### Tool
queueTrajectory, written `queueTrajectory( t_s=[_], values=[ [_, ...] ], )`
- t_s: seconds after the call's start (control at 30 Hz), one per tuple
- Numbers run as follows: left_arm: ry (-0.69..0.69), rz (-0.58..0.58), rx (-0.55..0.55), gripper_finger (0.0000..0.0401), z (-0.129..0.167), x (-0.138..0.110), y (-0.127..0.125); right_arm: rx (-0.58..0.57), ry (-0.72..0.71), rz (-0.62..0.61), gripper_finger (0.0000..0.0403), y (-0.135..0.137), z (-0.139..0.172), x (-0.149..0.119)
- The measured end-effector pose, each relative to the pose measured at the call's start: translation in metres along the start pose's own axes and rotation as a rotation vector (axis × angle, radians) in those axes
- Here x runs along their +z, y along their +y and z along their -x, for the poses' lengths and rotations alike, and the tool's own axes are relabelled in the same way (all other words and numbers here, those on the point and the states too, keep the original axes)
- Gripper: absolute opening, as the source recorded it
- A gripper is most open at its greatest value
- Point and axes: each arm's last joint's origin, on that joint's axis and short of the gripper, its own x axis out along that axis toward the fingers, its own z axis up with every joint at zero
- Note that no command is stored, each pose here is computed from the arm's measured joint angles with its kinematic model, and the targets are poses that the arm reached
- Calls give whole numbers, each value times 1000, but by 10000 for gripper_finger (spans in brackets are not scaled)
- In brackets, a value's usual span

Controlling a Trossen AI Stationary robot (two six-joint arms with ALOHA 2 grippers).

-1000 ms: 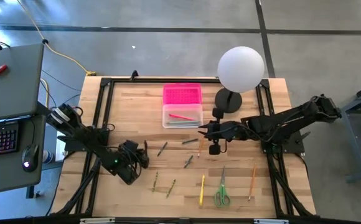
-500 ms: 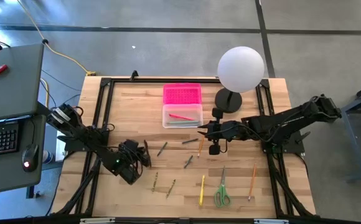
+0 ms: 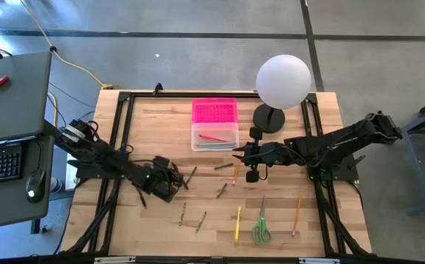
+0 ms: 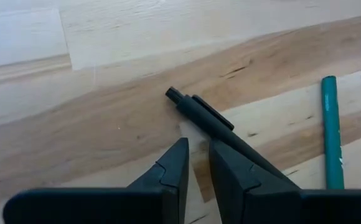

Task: Pick & place school supplies into a supply box
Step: Put the black pen into the transparent supply box

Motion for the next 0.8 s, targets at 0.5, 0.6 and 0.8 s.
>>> queueTrajectory(
  t_s=[0.5, 0.6, 0.8],
  values=[
    [-141, 3, 27, 97, -5, 14, 2, 0, 0, 6, 59, 0, 0, 0],
    [-95, 32, 47, 97, -12, 22, 0, 1, 0, 6, 59, 0, 0, 0],
    [18, 93, 51, 97, -17, 32, -9, 1, 0, 9, 59, 0, 0, 0]
  ],
)
